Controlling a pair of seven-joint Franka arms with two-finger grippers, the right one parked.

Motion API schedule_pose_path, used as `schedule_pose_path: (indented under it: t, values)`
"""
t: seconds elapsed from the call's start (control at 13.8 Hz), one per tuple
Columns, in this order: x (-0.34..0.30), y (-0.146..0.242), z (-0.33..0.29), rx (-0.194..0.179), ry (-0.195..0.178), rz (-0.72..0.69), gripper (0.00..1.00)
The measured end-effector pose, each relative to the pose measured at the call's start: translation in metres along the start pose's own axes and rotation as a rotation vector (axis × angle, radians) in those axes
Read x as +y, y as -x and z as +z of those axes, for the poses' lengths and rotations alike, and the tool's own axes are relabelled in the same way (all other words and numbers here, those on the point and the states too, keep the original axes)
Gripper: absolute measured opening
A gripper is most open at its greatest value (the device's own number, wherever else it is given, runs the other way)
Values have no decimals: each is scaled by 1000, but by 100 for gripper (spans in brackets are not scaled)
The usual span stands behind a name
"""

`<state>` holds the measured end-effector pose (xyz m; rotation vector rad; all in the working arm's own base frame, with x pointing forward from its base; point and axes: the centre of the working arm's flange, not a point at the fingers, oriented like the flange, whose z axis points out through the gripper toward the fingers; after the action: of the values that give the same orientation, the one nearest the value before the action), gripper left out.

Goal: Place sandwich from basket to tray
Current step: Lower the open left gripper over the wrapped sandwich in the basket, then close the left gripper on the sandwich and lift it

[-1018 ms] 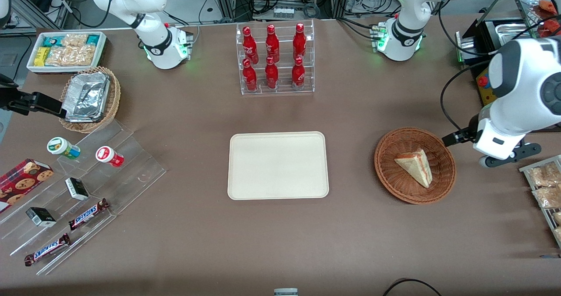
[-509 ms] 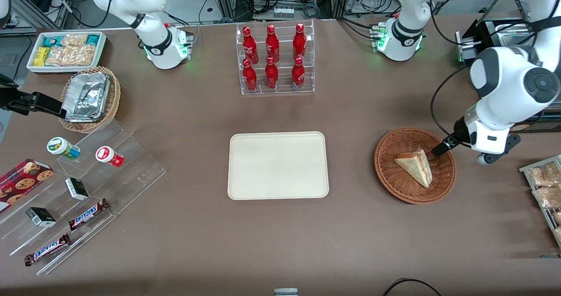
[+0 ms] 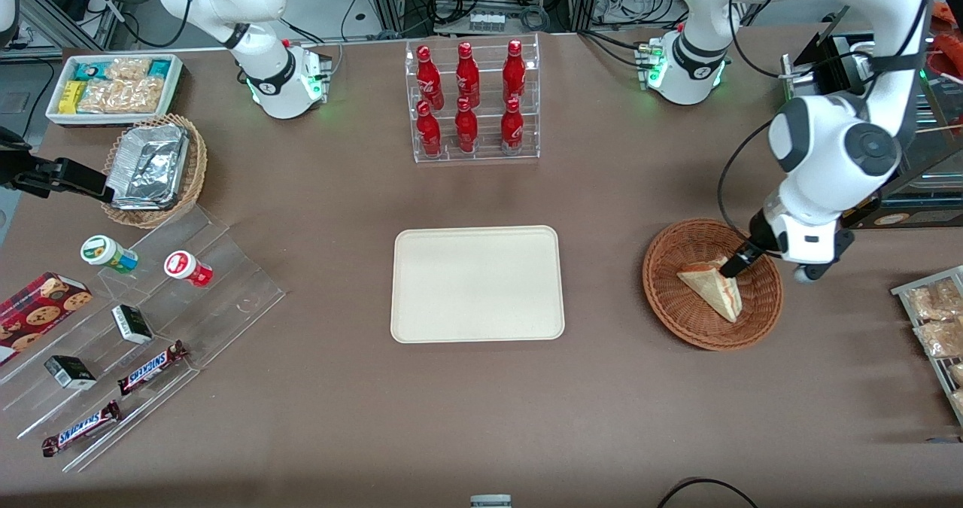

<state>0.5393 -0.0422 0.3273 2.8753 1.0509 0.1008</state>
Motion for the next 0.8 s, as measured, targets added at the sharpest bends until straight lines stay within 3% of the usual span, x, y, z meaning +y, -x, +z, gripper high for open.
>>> schedule_pose_path:
  t: [0.44, 0.8]
  values:
    - [-2, 11, 50, 17, 7, 12, 100]
    - [-9, 14, 69, 8, -7, 7, 100]
